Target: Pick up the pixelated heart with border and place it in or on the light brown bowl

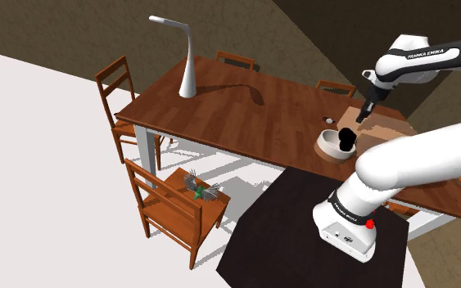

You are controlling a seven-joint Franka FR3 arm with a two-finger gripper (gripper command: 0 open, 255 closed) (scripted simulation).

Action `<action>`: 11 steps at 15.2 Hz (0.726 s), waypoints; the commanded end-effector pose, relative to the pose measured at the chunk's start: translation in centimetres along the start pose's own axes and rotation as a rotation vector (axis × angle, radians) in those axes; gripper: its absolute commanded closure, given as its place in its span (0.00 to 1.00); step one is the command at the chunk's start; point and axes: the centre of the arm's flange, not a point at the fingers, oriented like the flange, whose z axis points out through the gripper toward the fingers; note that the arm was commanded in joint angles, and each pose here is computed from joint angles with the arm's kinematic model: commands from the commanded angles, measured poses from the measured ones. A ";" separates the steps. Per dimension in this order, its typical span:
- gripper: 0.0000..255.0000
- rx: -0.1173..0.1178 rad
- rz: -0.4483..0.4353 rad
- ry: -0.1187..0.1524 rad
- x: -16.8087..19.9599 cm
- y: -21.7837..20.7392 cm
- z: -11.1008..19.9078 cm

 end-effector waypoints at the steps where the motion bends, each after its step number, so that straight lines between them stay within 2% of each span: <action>1: 1.00 0.000 0.000 0.000 0.0 0.0 1.1; 2: 1.00 0.000 0.000 0.000 -0.1 0.1 0.5; 3: 0.00 0.000 0.000 0.000 -0.1 0.1 0.5; 9: 0.00 -0.196 0.994 0.068 1.0 -3.7 8.6; 10: 0.00 -0.210 1.066 0.073 1.3 -3.9 9.2; 11: 0.00 -0.210 1.066 0.073 1.2 -3.7 9.7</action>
